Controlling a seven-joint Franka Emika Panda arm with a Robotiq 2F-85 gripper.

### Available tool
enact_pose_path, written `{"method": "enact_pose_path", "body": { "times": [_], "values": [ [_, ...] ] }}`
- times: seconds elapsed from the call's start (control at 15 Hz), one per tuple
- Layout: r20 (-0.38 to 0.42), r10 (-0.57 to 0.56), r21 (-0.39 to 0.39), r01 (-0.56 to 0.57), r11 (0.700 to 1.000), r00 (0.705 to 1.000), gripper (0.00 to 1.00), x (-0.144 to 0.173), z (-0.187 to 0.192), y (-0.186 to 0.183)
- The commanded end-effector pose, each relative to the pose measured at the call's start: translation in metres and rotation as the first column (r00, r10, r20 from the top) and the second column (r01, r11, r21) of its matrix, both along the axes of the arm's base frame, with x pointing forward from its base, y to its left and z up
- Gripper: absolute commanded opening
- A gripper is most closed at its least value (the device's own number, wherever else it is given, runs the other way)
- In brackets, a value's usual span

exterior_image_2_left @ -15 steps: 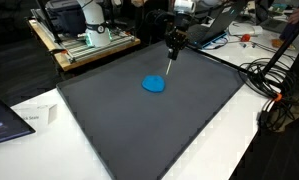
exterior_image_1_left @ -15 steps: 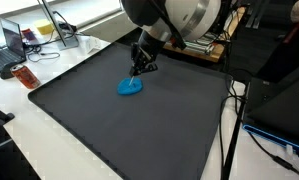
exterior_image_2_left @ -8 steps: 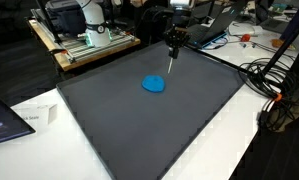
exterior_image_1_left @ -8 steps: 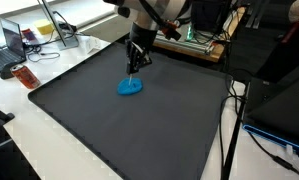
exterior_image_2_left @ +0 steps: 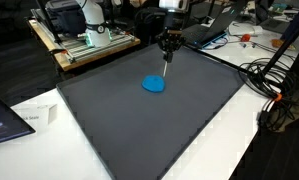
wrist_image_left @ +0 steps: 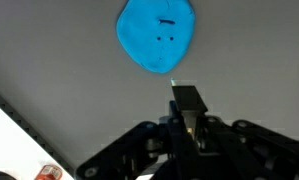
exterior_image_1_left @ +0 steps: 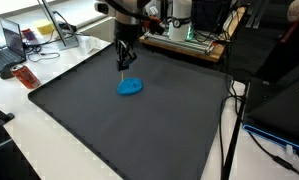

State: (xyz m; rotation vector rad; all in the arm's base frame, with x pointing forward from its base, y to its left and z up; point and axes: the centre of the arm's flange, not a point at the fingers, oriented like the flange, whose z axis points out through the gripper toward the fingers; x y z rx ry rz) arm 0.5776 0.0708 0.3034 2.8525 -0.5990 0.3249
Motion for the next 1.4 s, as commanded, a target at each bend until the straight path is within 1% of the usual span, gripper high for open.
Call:
{"method": "enact_pose_path", "body": {
  "times": [0.0, 0.4, 0.67, 0.87, 1.13, 1.33],
  "values": [
    [0.000, 0.013, 0.060, -0.013, 0.998, 1.000, 0.03, -0.010, 0.011, -0.022],
    [0.008, 0.003, 0.154, -0.004, 0.988, 1.000, 0.03, -0.017, 0.012, -0.052],
    [0.027, -0.002, 0.226, -0.004, 0.974, 1.000, 0.03, -0.025, 0.008, -0.075],
    [0.041, -0.006, 0.260, -0.005, 0.966, 0.999, 0.03, -0.031, 0.003, -0.092],
    [0.072, -0.001, 0.319, -0.022, 0.947, 0.997, 0.03, -0.040, -0.003, -0.112],
    [0.117, 0.014, 0.365, -0.056, 0.929, 0.993, 0.03, -0.050, -0.007, -0.124]
  ]
}}
